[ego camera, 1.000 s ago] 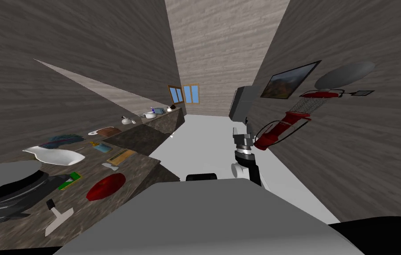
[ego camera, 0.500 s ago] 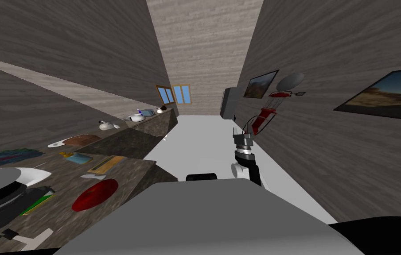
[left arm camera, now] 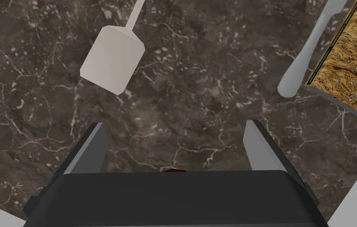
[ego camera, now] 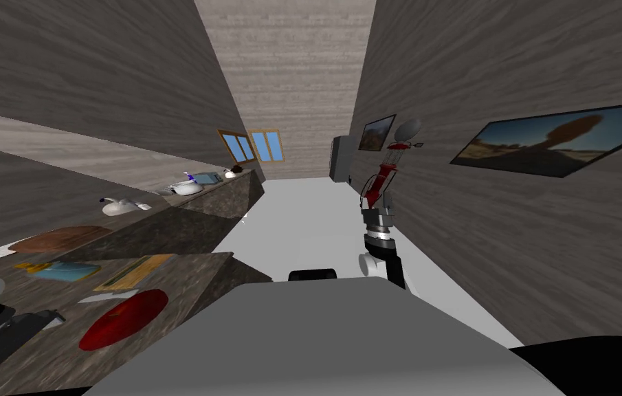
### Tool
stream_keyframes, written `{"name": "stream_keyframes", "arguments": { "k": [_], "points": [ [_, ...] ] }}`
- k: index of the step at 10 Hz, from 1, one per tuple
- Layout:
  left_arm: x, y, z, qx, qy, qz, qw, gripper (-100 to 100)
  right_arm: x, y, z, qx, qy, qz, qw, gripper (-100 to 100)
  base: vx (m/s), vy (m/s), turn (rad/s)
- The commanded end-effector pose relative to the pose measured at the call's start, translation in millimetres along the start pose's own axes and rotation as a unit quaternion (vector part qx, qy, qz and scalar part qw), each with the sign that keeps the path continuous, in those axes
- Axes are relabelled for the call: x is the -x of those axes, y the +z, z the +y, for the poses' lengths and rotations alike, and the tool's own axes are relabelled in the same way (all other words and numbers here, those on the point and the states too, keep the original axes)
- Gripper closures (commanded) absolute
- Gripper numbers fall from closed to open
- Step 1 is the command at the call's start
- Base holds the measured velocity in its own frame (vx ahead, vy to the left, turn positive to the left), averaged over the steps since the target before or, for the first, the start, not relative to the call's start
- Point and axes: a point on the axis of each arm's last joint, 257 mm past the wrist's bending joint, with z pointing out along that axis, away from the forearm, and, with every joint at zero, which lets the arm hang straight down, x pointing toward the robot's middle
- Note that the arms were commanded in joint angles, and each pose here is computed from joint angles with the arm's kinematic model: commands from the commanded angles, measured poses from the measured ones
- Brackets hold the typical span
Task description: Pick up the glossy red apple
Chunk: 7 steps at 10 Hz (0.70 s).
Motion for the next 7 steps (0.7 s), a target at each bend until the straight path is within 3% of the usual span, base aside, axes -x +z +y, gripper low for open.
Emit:
{"name": "stream_keyframes", "arguments": {
  "k": [1,2,3,4,5,7],
  "points": [
    [-17.4,-3.3,1,0.004,-0.016,0.015,0.9998,-100,0,0.0,0,0.0,0.0,0.0,1.0,0,0.003,-0.004,-0.032],
    [-32.3,-7.7,2,0.008,-0.027,0.028,0.9992,-100,0,-0.1,0,0.0,0.0,0.0,1.0,0,0.026,0.0,0.035],
    [-32.5,-7.8,2,0.008,-0.028,0.028,0.9992,-100,0,-0.1,0,0.0,0.0,0.0,1.0,0,0.022,0.002,0.013],
    [-15.9,9.8,-18,-0.018,-0.039,-0.003,0.999,-100,0,-0.1,0,0.0,0.0,0.0,1.0,0,-0.173,-0.006,-0.334],
    [-18.2,18.6,-33,-0.034,-0.053,-0.004,0.998,-100,0,0.1,0,0.0,0.0,0.0,1.0,0,-0.274,-0.036,-0.48],
    [-7.3,20.9,-33,-0.035,-0.051,-0.016,0.998,-100,0,0.1,0,0.0,0.0,0.0,1.0,0,-0.122,-0.052,-0.327]
  ]
}}
